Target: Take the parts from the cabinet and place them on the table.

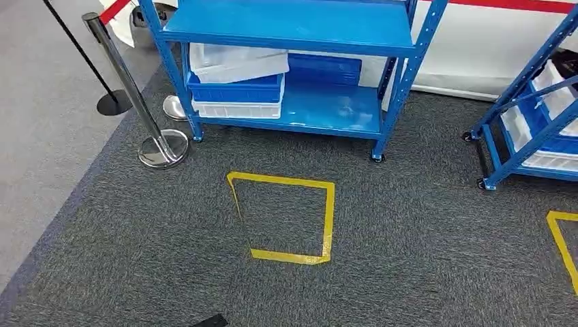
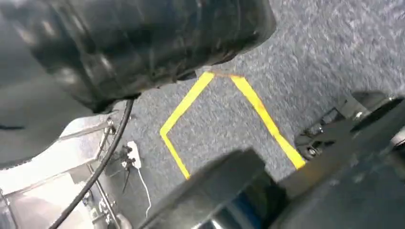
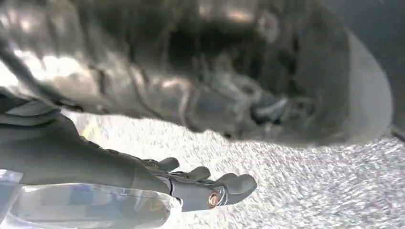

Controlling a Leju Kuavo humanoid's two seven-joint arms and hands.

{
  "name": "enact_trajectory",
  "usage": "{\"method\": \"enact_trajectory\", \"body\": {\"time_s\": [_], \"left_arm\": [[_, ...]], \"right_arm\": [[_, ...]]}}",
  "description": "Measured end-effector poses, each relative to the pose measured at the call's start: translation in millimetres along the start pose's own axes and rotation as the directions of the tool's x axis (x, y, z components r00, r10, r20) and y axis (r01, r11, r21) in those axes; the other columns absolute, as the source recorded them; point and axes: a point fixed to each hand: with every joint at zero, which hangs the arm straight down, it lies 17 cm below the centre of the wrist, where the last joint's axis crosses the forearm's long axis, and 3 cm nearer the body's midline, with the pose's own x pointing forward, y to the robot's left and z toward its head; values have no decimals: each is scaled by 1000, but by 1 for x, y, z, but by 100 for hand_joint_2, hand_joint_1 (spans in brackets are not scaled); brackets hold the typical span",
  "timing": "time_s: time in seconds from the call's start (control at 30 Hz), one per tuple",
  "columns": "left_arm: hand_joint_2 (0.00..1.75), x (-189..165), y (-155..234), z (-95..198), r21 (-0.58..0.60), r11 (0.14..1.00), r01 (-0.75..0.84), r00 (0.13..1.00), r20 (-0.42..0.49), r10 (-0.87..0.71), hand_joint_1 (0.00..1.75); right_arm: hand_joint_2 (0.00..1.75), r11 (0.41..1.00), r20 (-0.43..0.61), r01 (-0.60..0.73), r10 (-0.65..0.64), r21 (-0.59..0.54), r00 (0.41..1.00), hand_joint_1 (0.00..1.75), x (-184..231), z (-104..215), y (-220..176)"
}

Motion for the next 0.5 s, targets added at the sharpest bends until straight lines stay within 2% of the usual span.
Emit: {"method": "enact_trajectory", "body": {"time_s": [0.17, 0.2, 0.23, 0.27, 0.5], "left_arm": [[0, -7, -1, -3, 2, 999, -51, 999, 8, 51, 0], [0, -8, -2, -3, 3, 998, -65, 998, 8, 65, 0], [0, -11, -3, -4, 4, 997, -75, 997, 0, 75, 0], [175, -15, -4, -4, 4, 997, -81, 997, -14, 81, 0], [175, -30, 3, -6, 53, 991, -126, 988, -83, 130, 0]], "right_arm": [[0, 997, 20, -79, 79, 2, 997, 0, 4, 1, 3], [175, 996, 23, -92, 92, 6, 995, 0, 5, 1, 3], [175, 994, 27, -110, 110, 12, 994, 0, 6, 1, 5], [175, 993, 27, -120, 120, 21, 992, 0, 6, 2, 9], [175, 985, -14, -166, 167, 41, 986, 0, 10, 6, 23]]}}
